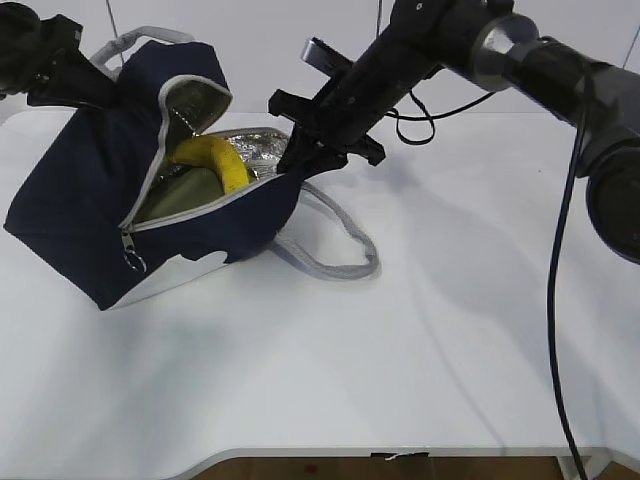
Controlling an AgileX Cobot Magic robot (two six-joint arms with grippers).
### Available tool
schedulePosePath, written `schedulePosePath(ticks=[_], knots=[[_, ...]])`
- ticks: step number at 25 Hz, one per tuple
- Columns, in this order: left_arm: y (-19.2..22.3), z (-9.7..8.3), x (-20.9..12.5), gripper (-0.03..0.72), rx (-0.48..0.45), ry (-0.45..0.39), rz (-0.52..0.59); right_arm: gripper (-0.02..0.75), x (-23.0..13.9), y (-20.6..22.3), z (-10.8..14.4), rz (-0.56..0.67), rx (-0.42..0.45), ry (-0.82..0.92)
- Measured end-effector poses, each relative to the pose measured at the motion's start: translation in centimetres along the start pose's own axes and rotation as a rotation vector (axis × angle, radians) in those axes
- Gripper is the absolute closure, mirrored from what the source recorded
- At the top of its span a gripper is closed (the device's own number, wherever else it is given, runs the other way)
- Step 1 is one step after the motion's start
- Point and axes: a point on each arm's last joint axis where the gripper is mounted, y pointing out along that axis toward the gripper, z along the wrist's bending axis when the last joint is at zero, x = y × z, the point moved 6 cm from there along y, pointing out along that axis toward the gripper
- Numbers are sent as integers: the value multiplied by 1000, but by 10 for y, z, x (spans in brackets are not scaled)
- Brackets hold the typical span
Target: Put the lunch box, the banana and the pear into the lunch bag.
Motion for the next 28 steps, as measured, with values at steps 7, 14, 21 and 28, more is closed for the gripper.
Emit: schedulePosePath(ticks=[7,14,21,28], knots=[[-1,-7,-9,695,-46,1,59,731,-1,0,-1,5,-10,-56],[-2,-15,-16,695,-99,-7,104,731,5,-10,5,-17,-18,-224],[-4,-32,-12,695,-212,-67,87,731,23,-46,35,-136,-18,-342],[-9,-49,0,695,-336,-156,29,731,24,-85,58,-200,-145,-440]])
